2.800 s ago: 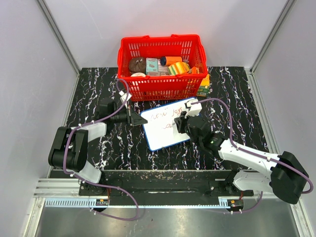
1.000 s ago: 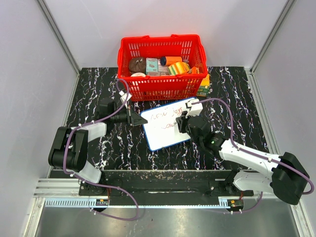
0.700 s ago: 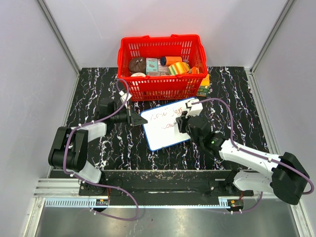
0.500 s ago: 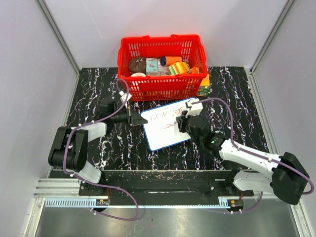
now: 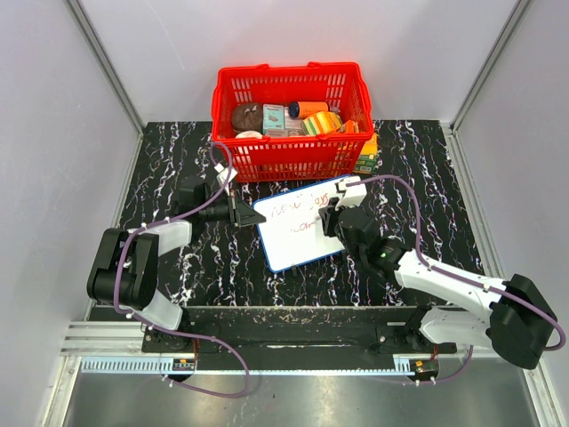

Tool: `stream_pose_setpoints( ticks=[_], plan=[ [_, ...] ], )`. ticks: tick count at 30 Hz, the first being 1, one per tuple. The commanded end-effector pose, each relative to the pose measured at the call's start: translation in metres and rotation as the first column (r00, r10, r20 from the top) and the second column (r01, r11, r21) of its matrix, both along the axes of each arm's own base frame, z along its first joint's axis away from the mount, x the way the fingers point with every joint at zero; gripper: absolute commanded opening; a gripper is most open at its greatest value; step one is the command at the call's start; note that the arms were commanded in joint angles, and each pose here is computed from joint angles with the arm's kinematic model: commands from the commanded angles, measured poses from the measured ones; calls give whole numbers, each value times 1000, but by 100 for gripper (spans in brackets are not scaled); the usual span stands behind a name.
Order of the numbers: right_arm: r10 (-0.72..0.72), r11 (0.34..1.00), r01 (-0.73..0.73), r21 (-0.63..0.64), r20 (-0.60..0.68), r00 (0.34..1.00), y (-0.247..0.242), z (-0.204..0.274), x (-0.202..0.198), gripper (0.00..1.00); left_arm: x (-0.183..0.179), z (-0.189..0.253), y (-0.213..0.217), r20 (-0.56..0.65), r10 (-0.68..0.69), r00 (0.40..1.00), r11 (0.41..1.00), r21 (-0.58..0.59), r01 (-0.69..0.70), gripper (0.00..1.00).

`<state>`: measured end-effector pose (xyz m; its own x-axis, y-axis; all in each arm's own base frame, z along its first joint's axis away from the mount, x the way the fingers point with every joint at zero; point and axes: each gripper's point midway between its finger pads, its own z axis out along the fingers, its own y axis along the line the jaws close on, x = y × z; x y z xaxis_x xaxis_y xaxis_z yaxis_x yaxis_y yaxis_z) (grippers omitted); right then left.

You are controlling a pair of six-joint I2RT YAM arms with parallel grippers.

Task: Write a sentence on the whiteboard

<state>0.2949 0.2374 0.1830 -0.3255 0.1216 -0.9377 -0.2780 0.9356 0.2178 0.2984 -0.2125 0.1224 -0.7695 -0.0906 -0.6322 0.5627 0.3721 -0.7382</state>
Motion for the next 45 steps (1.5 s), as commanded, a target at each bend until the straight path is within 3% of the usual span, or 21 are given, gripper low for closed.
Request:
stream_pose_setpoints(
  ticks=[1, 30, 41, 45],
  plan=[
    [-49, 998, 47, 42, 65, 997, -4, 28, 13, 0, 16, -13, 6, 111, 60, 992, 993, 91, -70, 0],
    [23, 1000, -23, 0, -42, 999, -5, -13, -8, 0, 16, -14, 6, 110, 61, 992, 993, 92, -71, 0],
    [4, 996, -11, 86, 76, 997, -10, 38, -5, 0, 16, -13, 6, 111, 62, 992, 993, 92, -73, 0],
    [-17, 998, 12, 62, 68, 998, -10, 34, 5, 0, 16, -13, 6, 111, 62, 992, 993, 92, -73, 0]
  ],
)
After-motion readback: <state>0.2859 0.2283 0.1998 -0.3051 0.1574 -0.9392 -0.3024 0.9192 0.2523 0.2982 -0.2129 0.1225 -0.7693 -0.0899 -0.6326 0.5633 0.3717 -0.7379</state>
